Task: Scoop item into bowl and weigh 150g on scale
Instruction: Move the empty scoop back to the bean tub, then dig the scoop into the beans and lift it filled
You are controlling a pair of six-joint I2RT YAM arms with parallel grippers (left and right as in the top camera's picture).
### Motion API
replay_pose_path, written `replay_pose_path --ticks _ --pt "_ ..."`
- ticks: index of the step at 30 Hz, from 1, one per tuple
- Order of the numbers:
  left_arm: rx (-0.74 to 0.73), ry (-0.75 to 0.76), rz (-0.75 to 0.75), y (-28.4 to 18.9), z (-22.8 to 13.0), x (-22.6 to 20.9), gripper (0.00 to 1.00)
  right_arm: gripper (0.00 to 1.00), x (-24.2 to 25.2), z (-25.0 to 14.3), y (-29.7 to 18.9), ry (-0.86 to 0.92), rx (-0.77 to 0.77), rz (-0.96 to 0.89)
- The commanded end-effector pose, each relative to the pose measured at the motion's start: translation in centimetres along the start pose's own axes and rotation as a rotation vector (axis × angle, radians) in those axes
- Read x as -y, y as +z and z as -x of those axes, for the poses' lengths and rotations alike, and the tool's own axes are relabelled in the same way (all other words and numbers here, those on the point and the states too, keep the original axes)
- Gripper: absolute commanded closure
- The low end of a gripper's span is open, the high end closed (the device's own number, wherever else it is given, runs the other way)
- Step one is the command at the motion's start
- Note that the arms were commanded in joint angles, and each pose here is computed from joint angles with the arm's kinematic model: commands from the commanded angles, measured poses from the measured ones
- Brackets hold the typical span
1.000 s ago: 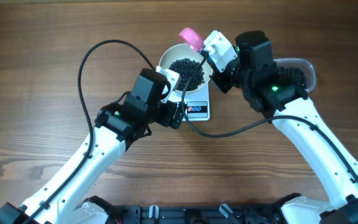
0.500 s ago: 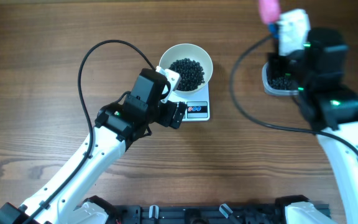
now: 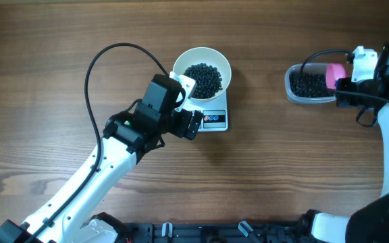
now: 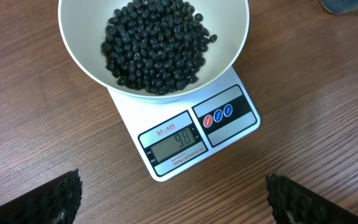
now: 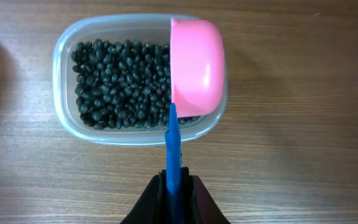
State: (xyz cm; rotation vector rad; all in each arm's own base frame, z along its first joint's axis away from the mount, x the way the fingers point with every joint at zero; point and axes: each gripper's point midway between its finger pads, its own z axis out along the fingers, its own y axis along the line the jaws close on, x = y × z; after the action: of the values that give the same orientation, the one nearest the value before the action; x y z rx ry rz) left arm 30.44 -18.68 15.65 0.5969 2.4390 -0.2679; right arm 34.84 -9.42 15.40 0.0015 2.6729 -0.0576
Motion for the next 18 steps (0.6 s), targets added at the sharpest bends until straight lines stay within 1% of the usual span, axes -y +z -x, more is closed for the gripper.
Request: replay_pose_path --ticks 1,4,6,11,15,18 --pt "-0.010 0.013 -0.008 0.2 -0.3 0.0 0.00 0.96 -0.3 0.0 1.0 -0.055 -0.014 0.035" --pt "-0.010 0.013 -0.008 0.2 -0.3 0.0 0.00 0.96 -0.4 -0.4 1.8 -0.103 -0.042 0.037" --pt "-0.010 0.013 -0.008 0.2 -0.3 0.0 0.00 0.96 0.1 -0.6 2.0 -0.113 -0.060 -0.009" --pt "-0.010 0.013 -0.008 0.2 -0.3 0.0 0.00 0.96 0.4 0.2 2.2 -0.134 -0.028 -0.028" --pt "-0.010 0.013 -0.008 0.2 -0.3 0.0 0.00 0.96 0.3 -0.3 3.2 -0.143 -0.059 -0.016" --pt "-0.010 0.012 -0.008 0.2 -0.3 0.0 0.00 0.96 -0.8 -0.5 3.8 -0.140 -0.064 0.046"
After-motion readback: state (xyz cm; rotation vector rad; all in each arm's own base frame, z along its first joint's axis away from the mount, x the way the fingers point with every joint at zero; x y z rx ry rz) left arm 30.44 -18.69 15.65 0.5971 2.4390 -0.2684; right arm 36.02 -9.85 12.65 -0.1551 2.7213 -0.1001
